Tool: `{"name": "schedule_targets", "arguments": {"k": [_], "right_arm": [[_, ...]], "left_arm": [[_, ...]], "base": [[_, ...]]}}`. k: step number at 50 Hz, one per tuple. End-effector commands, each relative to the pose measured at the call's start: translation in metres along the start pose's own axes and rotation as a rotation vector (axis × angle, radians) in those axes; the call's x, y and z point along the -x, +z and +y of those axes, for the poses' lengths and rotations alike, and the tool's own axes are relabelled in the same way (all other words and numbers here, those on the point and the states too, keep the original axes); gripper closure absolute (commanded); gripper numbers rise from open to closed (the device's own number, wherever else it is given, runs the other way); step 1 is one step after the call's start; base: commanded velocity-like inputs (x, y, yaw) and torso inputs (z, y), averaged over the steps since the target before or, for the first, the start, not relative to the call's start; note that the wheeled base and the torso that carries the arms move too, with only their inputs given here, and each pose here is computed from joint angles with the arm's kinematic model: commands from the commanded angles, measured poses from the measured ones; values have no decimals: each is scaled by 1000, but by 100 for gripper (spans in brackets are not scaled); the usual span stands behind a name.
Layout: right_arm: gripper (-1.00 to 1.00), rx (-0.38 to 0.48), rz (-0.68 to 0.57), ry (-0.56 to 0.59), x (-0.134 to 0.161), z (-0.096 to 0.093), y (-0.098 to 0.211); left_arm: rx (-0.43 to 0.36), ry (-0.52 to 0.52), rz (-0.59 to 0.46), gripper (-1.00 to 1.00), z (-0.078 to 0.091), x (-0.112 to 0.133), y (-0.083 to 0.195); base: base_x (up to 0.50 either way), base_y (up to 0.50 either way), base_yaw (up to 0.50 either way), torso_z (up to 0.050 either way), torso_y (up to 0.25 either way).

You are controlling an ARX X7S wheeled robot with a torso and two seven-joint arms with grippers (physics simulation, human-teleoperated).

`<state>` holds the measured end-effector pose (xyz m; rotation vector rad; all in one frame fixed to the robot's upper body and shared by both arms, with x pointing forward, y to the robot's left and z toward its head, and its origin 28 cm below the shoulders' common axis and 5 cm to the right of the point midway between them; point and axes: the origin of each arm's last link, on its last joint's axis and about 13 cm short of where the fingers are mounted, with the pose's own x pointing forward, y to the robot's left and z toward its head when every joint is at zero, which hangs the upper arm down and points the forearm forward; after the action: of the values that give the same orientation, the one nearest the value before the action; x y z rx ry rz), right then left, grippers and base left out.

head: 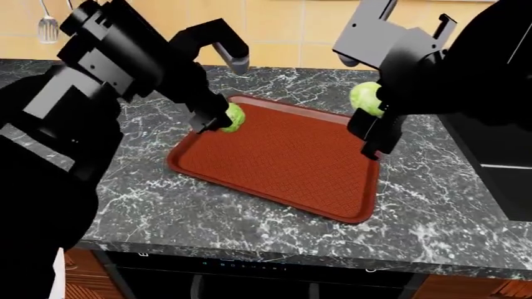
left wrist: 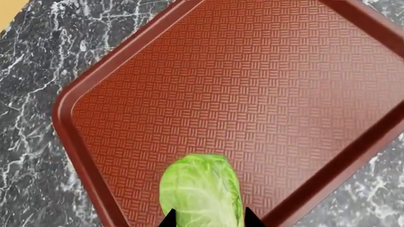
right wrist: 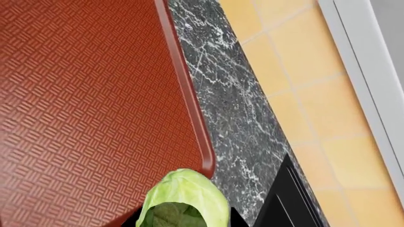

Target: Pick up the fruits and vegetables and place them in the sink. Turn on the sink faucet to wash them. Then turn the sink off and put them in the tray.

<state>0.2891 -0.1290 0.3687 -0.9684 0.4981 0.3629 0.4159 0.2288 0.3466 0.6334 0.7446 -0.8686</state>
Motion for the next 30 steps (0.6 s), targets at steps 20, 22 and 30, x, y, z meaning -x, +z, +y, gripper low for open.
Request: {"name": "schedule_targets", "arguments": {"k": [20, 22, 30], "right_arm": [[100, 11, -21, -5, -7, 1, 2], [100, 11, -21, -4, -8, 1, 2], [100, 13, -23, 0, -10, 1, 3]], "left_arm": [[66, -40, 55, 100, -7, -34, -13], [72, -40, 61, 100, -7, -36, -14], [98, -37, 69, 100, -8, -38, -18]], "base": [[0, 0, 0, 0, 0], [0, 0, 0, 0, 0], [0, 0, 0, 0, 0]]}}
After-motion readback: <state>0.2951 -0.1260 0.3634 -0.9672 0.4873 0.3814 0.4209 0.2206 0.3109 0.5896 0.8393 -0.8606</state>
